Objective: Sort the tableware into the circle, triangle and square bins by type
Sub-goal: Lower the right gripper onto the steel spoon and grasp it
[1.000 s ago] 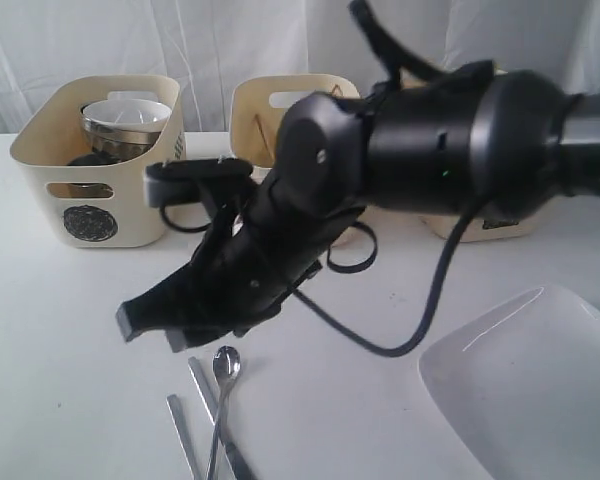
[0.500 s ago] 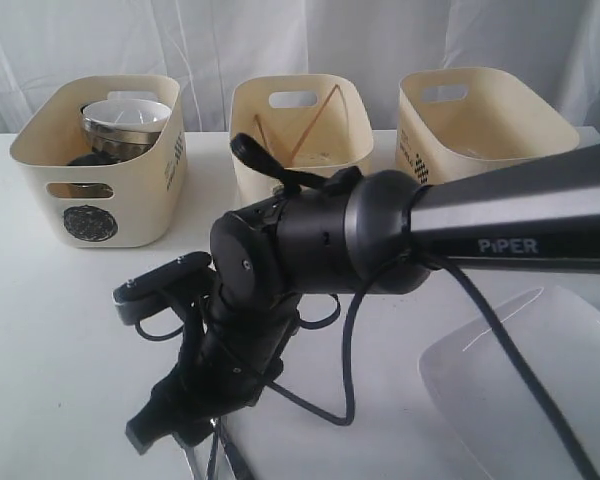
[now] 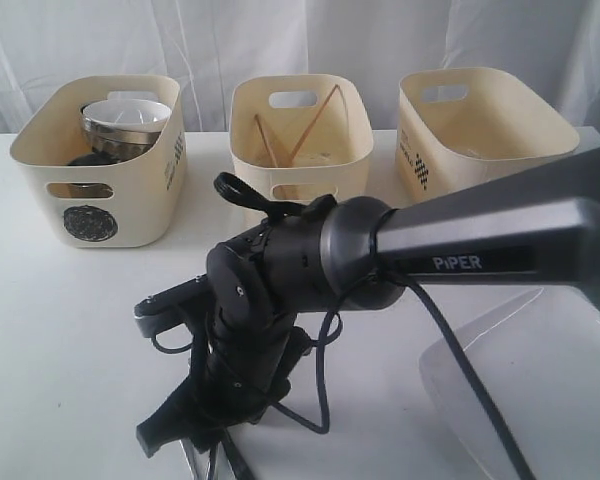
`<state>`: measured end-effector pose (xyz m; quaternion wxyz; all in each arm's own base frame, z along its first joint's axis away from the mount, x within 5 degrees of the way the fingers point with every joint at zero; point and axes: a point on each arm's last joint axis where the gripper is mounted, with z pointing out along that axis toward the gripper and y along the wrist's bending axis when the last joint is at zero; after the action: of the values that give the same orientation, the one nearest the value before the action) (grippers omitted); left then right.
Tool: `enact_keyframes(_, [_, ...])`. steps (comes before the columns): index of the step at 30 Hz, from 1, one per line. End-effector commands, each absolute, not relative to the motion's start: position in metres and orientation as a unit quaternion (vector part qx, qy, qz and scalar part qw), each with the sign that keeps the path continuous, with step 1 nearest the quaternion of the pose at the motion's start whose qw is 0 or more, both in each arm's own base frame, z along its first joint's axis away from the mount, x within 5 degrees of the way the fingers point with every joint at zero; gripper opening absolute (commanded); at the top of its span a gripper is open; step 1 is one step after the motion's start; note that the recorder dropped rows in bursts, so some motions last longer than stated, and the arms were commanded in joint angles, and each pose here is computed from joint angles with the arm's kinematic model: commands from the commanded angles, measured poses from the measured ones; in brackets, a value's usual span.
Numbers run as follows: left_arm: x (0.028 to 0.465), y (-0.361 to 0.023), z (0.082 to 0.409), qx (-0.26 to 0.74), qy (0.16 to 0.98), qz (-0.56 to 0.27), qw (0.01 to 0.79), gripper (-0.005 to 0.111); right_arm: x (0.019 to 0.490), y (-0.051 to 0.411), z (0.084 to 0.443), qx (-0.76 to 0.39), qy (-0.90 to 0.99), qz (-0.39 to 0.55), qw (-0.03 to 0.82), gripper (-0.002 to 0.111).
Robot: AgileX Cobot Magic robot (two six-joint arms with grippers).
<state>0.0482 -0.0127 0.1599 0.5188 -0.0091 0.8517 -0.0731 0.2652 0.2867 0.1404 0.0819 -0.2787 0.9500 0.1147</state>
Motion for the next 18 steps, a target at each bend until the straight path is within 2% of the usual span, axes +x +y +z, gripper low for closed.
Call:
enact_keyframes(1, [0.046,-0.014,0.155,-0.010,0.862,-0.083,0.500,0.000,0.266,0.287,0.132,-0.271,0.953,0.110,0.079,0.047])
enact_keyframes(4, [0.046,-0.014,0.155,-0.010,0.862,-0.083,0.500,0.000,0.266,0.287,0.131,-0.271,0.953,0.109,0.077,0.043])
enact_keyframes(9, [0.046,-0.014,0.155,-0.010,0.862,-0.083,0.500,0.000,0.267,0.287,0.131,-0.277,0.951,0.105,0.087,0.029])
enact_keyframes(18, [0.046,-0.014,0.155,-0.010,0.862,-0.083,0.500,0.000,0.284,0.281,0.133,-0.274,0.946,0.053,0.167,0.014])
